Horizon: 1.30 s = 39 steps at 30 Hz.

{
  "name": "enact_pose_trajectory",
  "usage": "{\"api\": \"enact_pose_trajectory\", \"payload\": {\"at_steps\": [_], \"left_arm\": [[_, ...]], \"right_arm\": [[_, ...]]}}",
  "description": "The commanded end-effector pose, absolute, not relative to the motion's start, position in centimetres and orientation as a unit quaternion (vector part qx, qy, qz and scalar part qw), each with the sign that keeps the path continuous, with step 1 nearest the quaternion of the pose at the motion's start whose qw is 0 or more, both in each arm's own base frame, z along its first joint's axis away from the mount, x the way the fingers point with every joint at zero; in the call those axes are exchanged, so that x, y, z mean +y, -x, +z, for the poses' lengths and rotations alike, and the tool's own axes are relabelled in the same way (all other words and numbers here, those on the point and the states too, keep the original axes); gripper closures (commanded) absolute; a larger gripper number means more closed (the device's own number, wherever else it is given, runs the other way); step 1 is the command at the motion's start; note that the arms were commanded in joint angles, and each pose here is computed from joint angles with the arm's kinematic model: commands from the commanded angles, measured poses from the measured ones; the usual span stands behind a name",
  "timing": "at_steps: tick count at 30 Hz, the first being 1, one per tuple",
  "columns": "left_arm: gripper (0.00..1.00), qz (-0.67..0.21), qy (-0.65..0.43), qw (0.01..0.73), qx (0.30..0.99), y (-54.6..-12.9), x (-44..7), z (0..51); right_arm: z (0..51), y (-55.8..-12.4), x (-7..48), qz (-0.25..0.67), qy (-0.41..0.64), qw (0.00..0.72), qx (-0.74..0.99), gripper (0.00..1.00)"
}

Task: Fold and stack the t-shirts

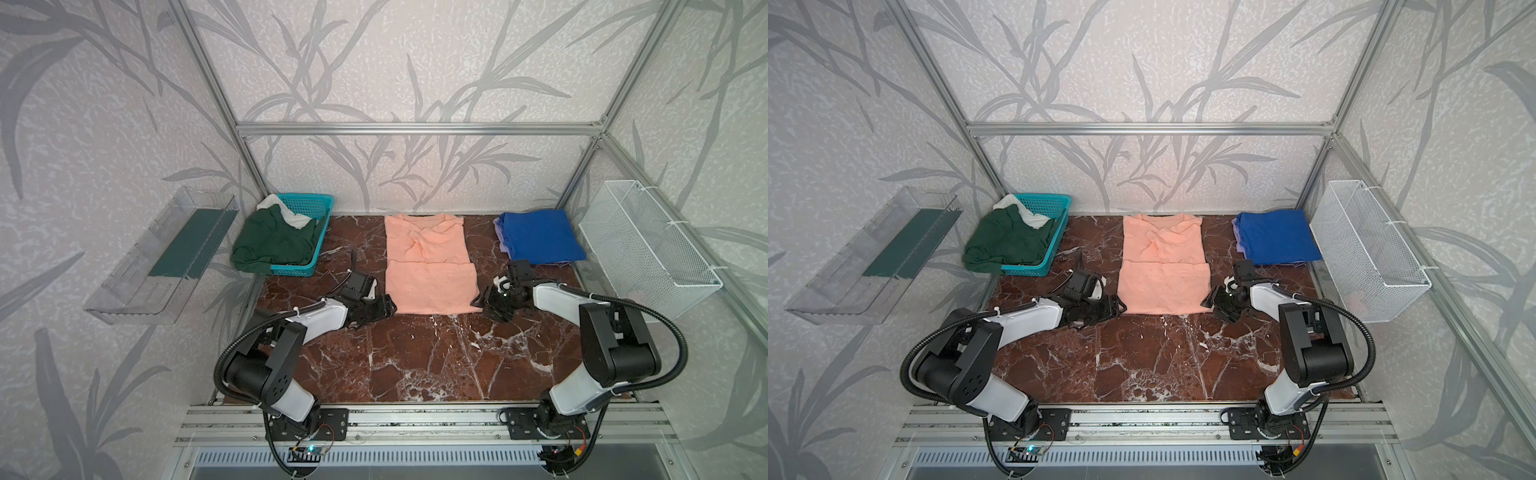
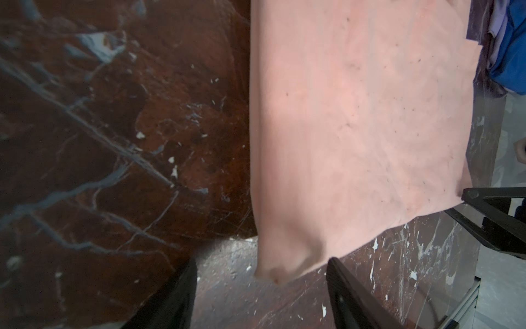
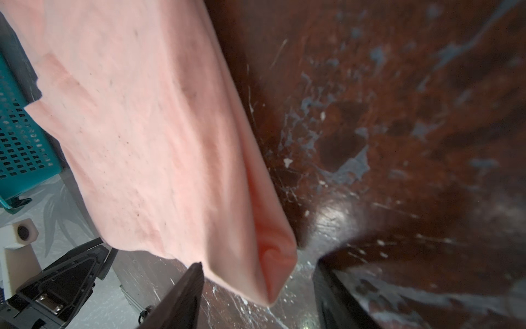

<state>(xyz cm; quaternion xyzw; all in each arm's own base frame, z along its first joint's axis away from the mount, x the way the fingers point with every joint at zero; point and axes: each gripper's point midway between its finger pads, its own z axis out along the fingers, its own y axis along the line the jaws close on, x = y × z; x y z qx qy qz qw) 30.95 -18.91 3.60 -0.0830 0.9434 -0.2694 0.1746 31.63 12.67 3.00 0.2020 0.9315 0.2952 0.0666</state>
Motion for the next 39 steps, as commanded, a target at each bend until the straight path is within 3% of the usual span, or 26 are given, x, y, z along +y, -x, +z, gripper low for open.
{"api": "enact_pose_trajectory", "payload": {"at_steps": [1, 4, 10, 14, 16, 27, 39], "left_arm": [[0.31, -0.276, 0.089, 0.161, 0.943, -30.6, -19.3, 2.5], [0.38, -0.278, 0.088, 0.153, 0.944, -30.7, -19.7, 1.9], [0.71, -0.274, 0.077, 0.142, 0.948, -30.7, -19.8, 1.3], [0.94, -0.281, 0.060, 0.127, 0.949, -30.7, -20.5, 1.3], [1.00, -0.288, 0.057, 0.119, 0.949, -30.7, -20.9, 1.4], [1.00, -0.288, 0.058, 0.115, 0.949, -30.3, -20.8, 2.5], [1.00, -0.248, 0.002, 0.161, 0.955, -29.5, -19.0, 8.2]], "right_arm": [[1.6, -31.1, 12.5, 0.279, -0.212, 0.048, 0.935, 0.42], [1.5, -31.2, 12.6, 0.279, -0.212, 0.047, 0.935, 0.51], [1.7, -32.0, 12.9, 0.287, -0.205, 0.055, 0.934, 0.67], [1.9, -32.7, 13.3, 0.293, -0.182, 0.046, 0.938, 0.95], [2.5, -33.2, 13.5, 0.296, -0.174, 0.052, 0.938, 0.99], [5.9, -33.4, 13.6, 0.307, -0.149, 0.082, 0.936, 1.00], [10.8, -30.9, 13.3, 0.295, -0.123, 0.127, 0.939, 1.00]]}}
